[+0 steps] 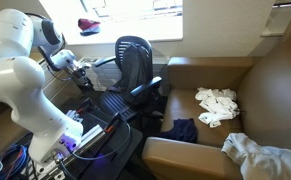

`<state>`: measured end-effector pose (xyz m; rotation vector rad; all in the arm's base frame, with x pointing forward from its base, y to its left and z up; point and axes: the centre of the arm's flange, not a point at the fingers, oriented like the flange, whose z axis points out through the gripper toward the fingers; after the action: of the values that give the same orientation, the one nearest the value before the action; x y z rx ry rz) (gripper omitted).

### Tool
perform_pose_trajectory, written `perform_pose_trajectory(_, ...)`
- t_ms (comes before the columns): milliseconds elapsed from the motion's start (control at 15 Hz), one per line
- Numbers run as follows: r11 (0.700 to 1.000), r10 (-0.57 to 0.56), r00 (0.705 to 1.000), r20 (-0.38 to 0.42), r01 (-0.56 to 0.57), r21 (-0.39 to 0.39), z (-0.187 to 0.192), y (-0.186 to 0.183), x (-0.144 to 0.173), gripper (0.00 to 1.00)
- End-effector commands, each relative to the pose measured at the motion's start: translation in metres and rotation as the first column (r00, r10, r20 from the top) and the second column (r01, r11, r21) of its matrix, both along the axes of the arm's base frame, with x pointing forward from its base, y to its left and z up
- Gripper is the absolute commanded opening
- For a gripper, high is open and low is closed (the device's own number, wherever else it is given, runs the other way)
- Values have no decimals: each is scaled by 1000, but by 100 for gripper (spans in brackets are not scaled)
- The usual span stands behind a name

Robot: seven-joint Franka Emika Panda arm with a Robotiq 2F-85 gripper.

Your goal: Take the belt off the seat and put it on the back of the chair

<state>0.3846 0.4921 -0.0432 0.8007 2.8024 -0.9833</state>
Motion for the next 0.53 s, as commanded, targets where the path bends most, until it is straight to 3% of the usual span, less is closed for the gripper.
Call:
perform_pose_trajectory(0, 1000, 21, 1000, -8, -21, 0, 3, 9, -2, 100)
perform_pose_trajectory(200, 999, 43, 999, -19, -43, 3, 2, 19, -1, 100)
perform_pose_trajectory(467, 983, -114, 993, 42, 107, 146, -5, 19, 19, 100)
